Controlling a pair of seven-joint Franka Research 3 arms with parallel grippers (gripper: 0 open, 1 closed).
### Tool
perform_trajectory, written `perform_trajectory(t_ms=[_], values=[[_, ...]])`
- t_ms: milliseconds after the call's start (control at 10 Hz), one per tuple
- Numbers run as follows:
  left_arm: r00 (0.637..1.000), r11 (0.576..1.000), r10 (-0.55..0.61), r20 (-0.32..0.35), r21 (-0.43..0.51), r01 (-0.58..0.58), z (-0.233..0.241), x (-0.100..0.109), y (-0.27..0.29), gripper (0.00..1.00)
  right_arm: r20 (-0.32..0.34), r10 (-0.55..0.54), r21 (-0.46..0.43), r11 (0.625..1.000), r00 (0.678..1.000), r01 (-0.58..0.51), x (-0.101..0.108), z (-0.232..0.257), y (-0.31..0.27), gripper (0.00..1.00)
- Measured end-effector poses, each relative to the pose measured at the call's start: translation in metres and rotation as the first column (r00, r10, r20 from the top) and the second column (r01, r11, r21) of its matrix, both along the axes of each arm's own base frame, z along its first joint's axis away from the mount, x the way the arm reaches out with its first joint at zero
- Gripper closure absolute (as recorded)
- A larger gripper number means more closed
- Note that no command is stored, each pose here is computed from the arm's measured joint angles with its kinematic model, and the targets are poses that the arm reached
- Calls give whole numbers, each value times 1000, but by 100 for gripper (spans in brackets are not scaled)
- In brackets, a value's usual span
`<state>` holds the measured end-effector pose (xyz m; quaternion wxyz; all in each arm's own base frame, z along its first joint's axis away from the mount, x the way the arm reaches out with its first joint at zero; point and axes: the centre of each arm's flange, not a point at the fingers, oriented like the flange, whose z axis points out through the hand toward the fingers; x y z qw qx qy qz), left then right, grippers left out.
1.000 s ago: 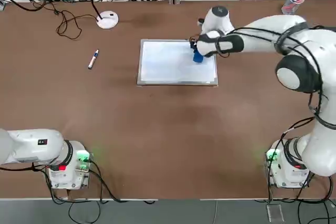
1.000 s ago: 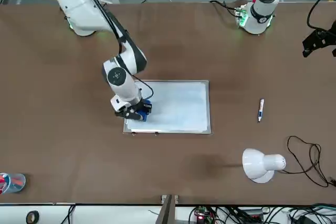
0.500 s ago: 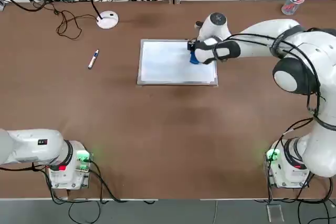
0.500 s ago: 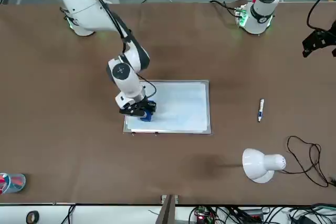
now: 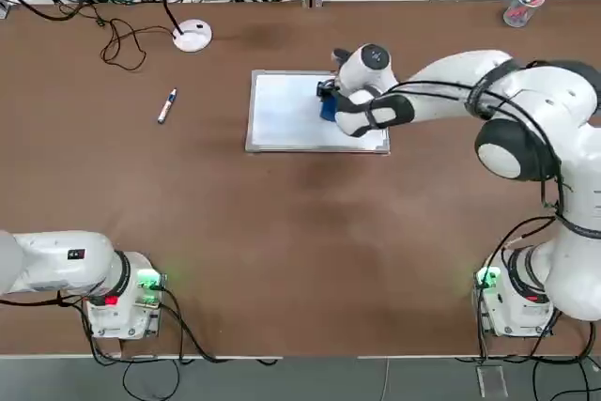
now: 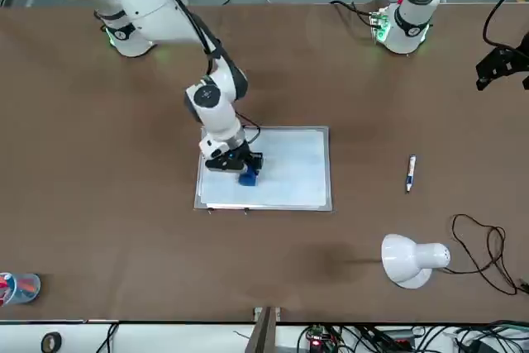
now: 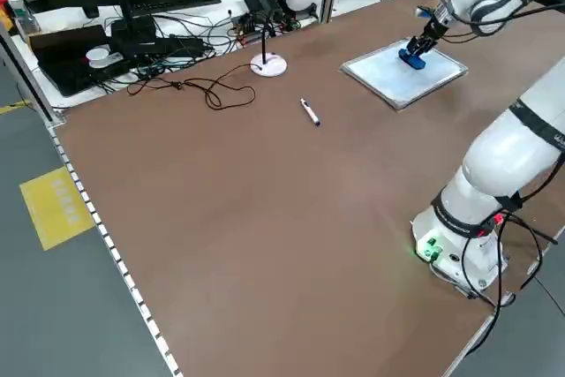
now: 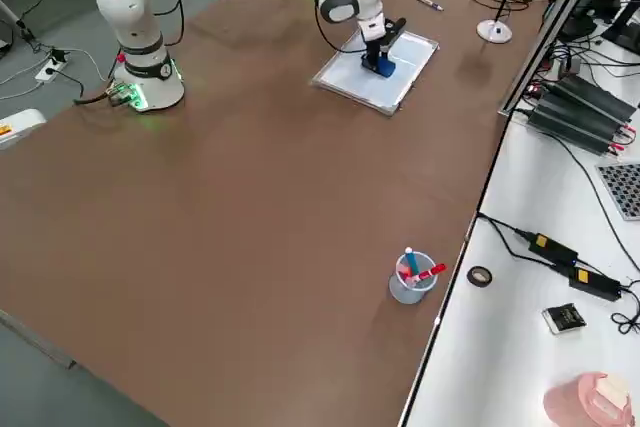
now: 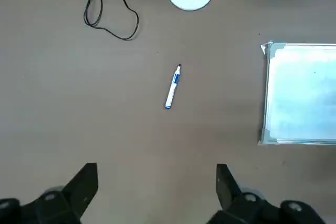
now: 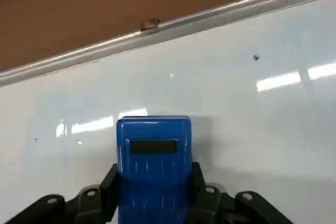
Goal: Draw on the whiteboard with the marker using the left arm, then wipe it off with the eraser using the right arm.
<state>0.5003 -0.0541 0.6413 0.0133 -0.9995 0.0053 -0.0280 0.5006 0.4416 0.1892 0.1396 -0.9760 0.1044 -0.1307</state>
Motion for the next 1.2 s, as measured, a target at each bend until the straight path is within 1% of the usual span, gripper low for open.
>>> perform_trajectory(t_ms=[400,500,700,800,900,1000,1200], values=[[1000,1000,0,0,0,0,0,0,0,0,-7,-26,39,999,1000,27,-26,0,42,44],[1000,1000,0,0,0,0,0,0,0,0,-6,-30,44,999,1000,31,-29,0,48,44],[1000,1000,0,0,0,0,0,0,0,0,-7,-37,43,998,999,38,-28,0,49,44],[1000,1000,0,0,0,0,0,0,0,0,-14,-44,41,998,999,44,-26,1,48,44],[1000,1000,0,0,0,0,0,0,0,0,-31,-55,28,998,998,56,-18,2,43,44],[1000,1000,0,0,0,0,0,0,0,0,-59,-72,2,997,996,73,-5,5,31,44],[1000,1000,0,0,0,0,0,0,0,0,-116,-96,-61,994,989,90,30,16,-8,44]])
